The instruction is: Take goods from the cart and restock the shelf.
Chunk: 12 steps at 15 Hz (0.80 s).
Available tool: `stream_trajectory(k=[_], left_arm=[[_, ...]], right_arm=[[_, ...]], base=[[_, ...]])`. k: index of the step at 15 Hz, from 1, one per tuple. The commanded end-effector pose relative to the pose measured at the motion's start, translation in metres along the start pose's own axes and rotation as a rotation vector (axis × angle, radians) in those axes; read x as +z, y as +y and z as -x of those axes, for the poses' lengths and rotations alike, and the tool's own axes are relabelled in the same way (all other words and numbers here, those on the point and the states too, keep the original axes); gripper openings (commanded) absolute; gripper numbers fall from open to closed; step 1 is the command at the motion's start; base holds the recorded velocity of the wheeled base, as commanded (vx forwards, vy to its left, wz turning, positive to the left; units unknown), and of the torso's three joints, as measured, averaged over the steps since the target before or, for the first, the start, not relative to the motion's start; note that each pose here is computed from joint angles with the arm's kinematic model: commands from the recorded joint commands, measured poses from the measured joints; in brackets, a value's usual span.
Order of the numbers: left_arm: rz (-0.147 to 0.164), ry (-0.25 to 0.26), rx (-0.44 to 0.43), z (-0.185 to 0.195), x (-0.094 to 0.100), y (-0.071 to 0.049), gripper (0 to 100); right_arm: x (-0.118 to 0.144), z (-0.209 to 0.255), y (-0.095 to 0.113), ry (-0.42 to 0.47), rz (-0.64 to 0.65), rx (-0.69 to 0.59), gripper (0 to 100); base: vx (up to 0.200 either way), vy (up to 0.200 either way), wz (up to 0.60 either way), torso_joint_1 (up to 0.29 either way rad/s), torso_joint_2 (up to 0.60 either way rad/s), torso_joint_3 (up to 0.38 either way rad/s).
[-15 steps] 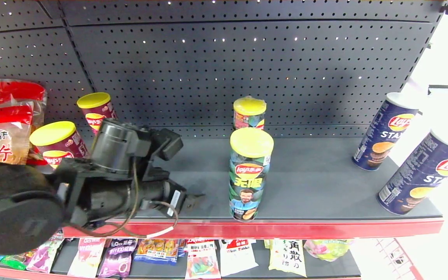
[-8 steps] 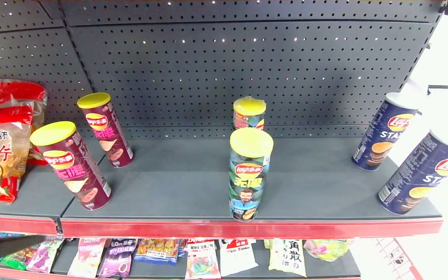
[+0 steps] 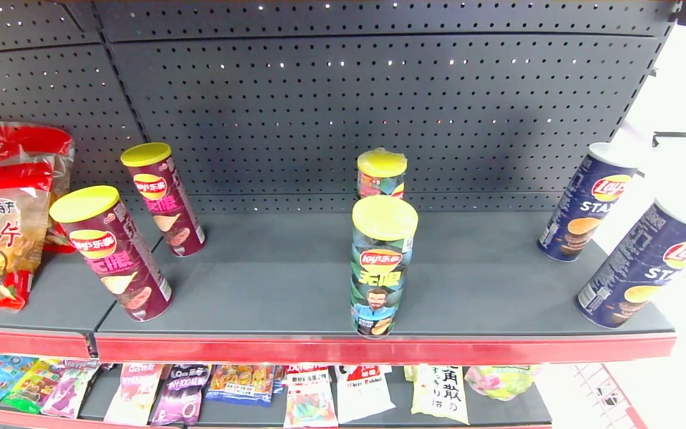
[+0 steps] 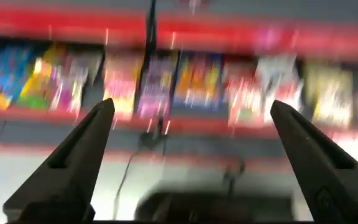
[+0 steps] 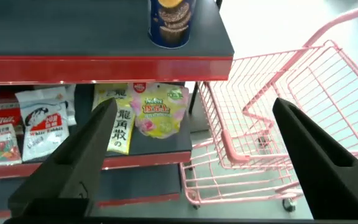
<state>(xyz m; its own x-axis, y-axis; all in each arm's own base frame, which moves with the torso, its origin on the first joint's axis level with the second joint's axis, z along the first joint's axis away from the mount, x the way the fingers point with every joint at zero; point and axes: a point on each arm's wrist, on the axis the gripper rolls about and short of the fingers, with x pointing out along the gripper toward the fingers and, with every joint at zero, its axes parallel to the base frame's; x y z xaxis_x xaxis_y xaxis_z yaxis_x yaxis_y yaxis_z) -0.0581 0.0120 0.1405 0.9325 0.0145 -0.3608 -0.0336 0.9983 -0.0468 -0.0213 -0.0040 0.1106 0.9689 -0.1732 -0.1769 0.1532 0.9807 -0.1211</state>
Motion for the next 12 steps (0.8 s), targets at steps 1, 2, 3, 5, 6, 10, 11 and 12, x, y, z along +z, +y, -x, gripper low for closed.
stream_trajectory(k=[1,2,3,5,6,10,11,12], left_arm=[[0.047,-0.145,-0.043,-0.022,-0.016,-0.004,100],[0.042,-0.211,-0.06,-0.04,-0.025,-0.006,100],[0.019,-0.253,-0.06,-0.055,-0.036,-0.007,100],[-0.002,-0.3,-0.074,-0.062,-0.041,-0.007,100],[-0.003,-0.289,-0.075,-0.062,-0.041,-0.007,100],[0.029,-0.292,0.057,-0.062,-0.041,-0.008,100],[0.043,-0.297,0.137,-0.062,-0.042,-0.01,100],[0.041,-0.297,0.141,-0.062,-0.043,-0.01,100]], right_arm=[[-0.024,0.008,0.001,-0.108,-0.021,0.002,100],[-0.024,0.008,0.001,-0.105,-0.041,0.009,100],[-0.025,0.007,0.001,-0.106,-0.058,0.016,100],[-0.026,0.005,0.003,-0.125,-0.074,0.054,100],[-0.026,0.004,0.004,-0.141,-0.074,0.104,100],[-0.034,-0.004,0.008,-0.191,-0.088,0.187,100],[-0.034,-0.004,0.008,-0.187,-0.126,0.178,100],[-0.034,-0.004,0.008,-0.188,-0.115,0.177,100]], base=[[0.0,0.0,0.0,0.0,0.0,0.0],[0.0,0.0,0.0,0.0,0.0,0.0],[0.0,0.0,0.0,0.0,0.0,0.0],[0.0,0.0,0.0,0.0,0.0,0.0],[0.0,0.0,0.0,0.0,0.0,0.0],[0.0,0.0,0.0,0.0,0.0,0.0],[0.0,0.0,0.0,0.0,0.0,0.0],[0.0,0.0,0.0,0.0,0.0,0.0]])
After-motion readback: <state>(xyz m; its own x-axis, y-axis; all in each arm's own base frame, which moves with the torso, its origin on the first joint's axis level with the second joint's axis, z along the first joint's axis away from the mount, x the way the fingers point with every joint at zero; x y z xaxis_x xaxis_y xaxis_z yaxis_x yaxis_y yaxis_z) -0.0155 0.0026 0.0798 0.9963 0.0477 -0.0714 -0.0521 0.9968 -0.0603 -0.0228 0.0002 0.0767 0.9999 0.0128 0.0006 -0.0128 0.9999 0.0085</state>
